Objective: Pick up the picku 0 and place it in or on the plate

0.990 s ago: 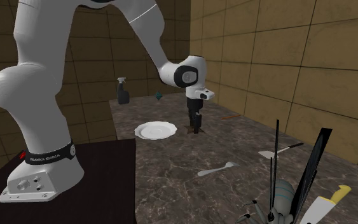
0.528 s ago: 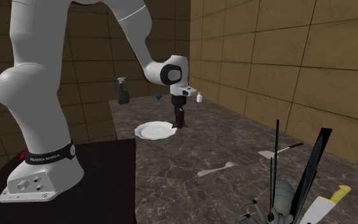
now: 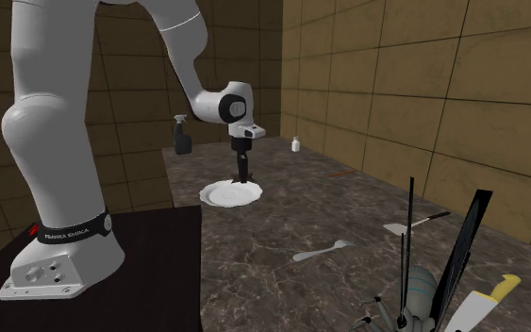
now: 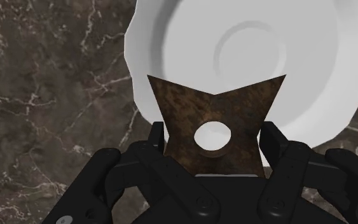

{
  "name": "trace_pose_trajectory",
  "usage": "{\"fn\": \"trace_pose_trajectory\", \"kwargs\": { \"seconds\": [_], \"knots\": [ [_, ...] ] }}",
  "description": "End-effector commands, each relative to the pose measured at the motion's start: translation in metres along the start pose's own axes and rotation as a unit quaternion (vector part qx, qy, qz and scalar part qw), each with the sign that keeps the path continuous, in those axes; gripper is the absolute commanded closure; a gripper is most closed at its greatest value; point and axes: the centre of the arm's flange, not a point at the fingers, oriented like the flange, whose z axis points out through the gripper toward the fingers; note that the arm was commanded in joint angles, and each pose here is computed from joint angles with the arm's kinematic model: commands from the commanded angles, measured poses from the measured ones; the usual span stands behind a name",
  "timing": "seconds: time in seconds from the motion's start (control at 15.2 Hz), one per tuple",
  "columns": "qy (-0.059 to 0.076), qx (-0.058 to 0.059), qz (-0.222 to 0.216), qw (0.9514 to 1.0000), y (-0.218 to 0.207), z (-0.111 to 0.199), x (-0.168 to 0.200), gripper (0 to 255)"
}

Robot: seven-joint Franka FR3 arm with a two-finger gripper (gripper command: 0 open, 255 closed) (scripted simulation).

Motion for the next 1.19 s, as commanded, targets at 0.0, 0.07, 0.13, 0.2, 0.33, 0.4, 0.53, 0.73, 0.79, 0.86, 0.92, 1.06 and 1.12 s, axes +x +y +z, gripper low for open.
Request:
{"fn": "trace_pose_trajectory", "kwargs": {
  "seconds": [0.0,0.07,0.13,0.2,0.33,0.4,0.53,0.73,0.79,0.86,0.92,1.06,1.12],
  "knots": [
    [0.0,0.0,0.001,1.0,-0.019,-0.002,-0.019,255],
    [0.0,0.0,0.001,1.0,-0.028,-0.002,-0.028,255],
    [0.0,0.0,0.001,1.0,-0.037,-0.002,-0.038,255],
    [0.0,0.0,0.001,1.0,-0.046,-0.002,-0.047,255],
    [0.0,0.0,0.001,1.0,-0.046,0.008,-0.047,255],
    [0.0,0.0,0.001,1.0,-0.046,0.014,-0.047,255],
    [0.0,0.0,0.001,1.0,-0.046,0.024,-0.047,255],
    [0.0,0.0,0.001,1.0,-0.046,0.04,-0.047,255],
    [0.0,0.0,0.001,1.0,-0.046,0.045,-0.047,255],
    [0.0,0.0,0.001,1.0,-0.046,0.051,-0.047,255],
    [0.0,0.0,0.001,1.0,-0.046,0.056,-0.047,255],
    [0.0,0.0,0.001,1.0,-0.046,0.067,-0.046,255],
    [0.0,0.0,0.001,1.0,-0.046,0.071,-0.046,255]
  ]
}}
